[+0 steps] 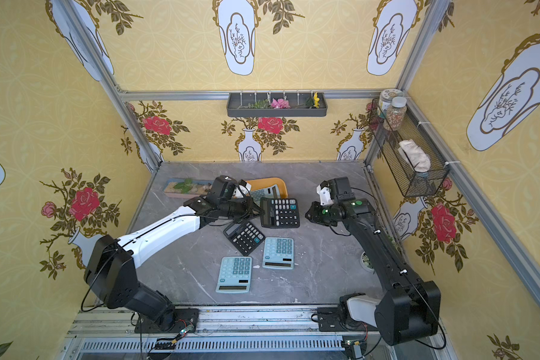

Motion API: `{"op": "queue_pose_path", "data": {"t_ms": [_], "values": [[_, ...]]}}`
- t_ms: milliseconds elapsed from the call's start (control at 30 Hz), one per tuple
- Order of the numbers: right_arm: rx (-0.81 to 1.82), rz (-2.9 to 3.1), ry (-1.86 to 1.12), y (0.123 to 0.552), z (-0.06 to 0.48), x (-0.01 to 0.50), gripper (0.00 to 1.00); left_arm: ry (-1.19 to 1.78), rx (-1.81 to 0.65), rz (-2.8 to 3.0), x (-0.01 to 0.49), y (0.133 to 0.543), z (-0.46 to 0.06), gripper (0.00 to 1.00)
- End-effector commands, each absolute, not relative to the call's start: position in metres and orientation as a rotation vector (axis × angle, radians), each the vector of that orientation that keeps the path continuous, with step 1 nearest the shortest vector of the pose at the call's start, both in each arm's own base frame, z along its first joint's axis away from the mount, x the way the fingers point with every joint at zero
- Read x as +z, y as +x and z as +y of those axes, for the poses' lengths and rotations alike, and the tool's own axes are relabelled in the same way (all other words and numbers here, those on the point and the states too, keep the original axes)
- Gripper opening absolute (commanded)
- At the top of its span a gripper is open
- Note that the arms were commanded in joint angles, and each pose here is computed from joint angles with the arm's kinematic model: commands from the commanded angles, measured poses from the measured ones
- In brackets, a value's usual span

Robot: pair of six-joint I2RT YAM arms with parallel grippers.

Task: Put the calculator in the storage box
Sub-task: Pick up the calculator at the center of the board, then place the calculator in the storage box.

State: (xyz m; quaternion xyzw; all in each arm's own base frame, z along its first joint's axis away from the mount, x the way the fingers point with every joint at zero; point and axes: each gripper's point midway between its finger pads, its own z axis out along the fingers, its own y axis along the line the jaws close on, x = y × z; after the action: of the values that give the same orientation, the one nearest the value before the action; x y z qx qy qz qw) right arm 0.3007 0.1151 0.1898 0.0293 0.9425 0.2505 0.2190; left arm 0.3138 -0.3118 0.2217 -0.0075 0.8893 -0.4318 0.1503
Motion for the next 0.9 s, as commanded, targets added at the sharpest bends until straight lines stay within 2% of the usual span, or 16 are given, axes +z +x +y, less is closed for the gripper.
{"op": "queue_pose_path", "data": {"t_ms": [0,100,300,633,867], "values": [[0.712,2.594,0.073,0.302,0.118,0.195,0.29,-0.058,-1.075,2.629,0.216,0.327,-0.275,0.01],[0.715,2.591,0.069,0.302,0.118,0.196,0.29,-0.101,-0.999,2.659,0.217,0.35,-0.251,0.01],[0.723,2.596,0.057,0.305,0.12,0.196,0.29,-0.252,-1.019,2.673,0.2,0.401,-0.22,0.01],[0.714,2.613,0.043,0.31,0.12,0.19,0.29,-0.35,-1.066,2.711,0.16,0.448,-0.223,0.0],[0.713,2.619,0.036,0.312,0.12,0.187,0.29,-0.365,-1.067,2.747,0.143,0.461,-0.226,0.0]]}}
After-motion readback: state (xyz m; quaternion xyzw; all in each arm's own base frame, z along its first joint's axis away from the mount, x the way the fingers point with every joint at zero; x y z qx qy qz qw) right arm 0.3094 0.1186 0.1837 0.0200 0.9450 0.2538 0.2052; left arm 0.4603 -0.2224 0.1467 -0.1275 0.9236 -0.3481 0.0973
